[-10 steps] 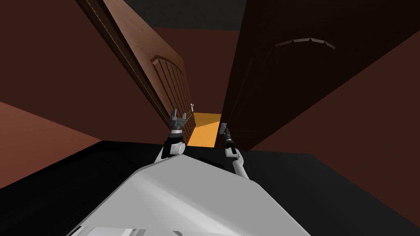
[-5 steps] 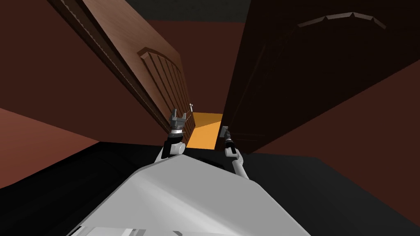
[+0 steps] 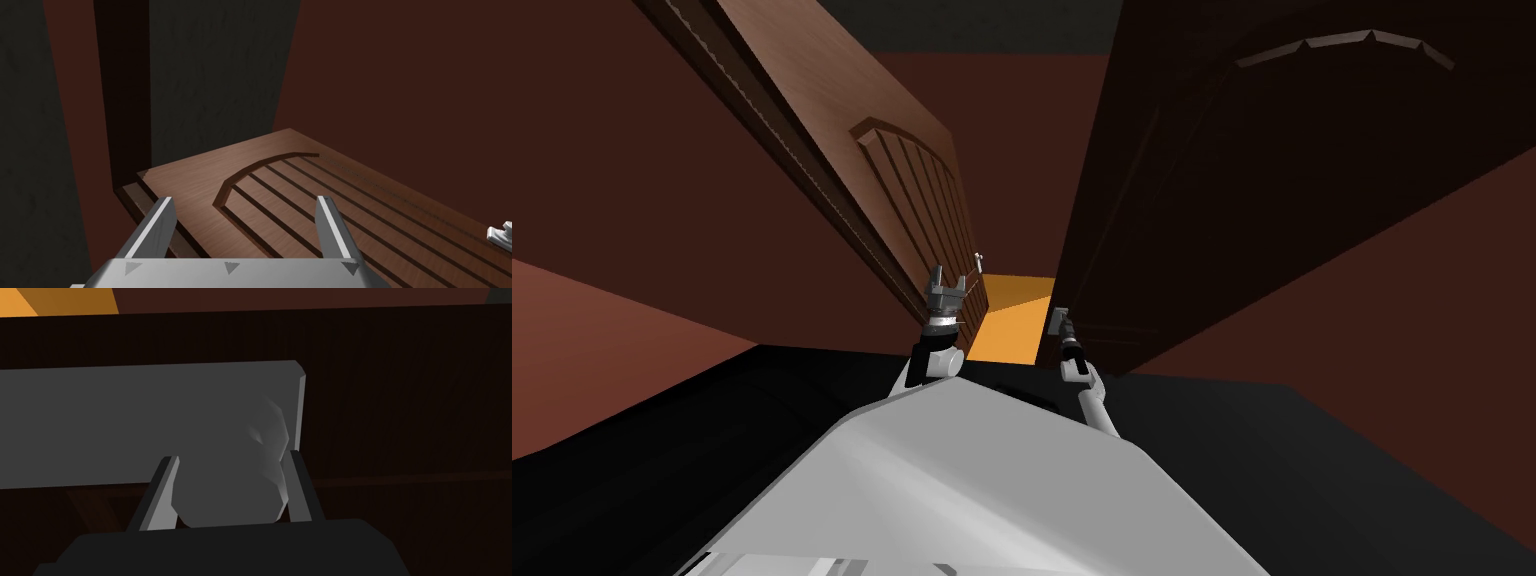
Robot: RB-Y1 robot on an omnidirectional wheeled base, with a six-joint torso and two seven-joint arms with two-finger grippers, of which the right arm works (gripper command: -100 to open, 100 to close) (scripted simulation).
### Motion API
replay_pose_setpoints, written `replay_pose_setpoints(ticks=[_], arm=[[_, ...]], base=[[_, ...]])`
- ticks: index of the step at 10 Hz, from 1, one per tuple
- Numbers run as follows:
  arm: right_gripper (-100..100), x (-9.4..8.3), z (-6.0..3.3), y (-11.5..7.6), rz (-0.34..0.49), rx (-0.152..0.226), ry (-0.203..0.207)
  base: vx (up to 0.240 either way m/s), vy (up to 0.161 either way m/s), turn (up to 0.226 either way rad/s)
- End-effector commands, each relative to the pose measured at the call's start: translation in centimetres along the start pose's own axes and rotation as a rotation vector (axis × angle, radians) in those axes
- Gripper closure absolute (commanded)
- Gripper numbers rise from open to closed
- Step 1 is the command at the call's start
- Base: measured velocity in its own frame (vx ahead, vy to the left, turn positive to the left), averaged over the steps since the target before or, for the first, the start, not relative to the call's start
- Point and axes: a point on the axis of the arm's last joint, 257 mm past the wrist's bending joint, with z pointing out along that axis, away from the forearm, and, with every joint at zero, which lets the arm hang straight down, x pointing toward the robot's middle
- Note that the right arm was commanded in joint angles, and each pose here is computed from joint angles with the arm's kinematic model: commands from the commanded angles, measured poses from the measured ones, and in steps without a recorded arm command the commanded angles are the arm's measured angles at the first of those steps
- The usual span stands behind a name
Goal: Push the door open
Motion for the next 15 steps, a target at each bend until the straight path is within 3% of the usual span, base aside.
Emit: replay_pose_setpoints(ticks=[1, 6, 15], arm=[[100, -0.8, -0.03, 0.0, -0.005, 0.001, -0.011], [100, -3.5, -0.17, -0.1, -0.019, 0.004, -0.054], [100, -10.1, -0.88, -0.2, -0.031, 0.008, -0.173]], base=[[0.104, 0.048, -0.021], [0.172, 0.093, -0.044], [0.164, 0.112, -0.081]])
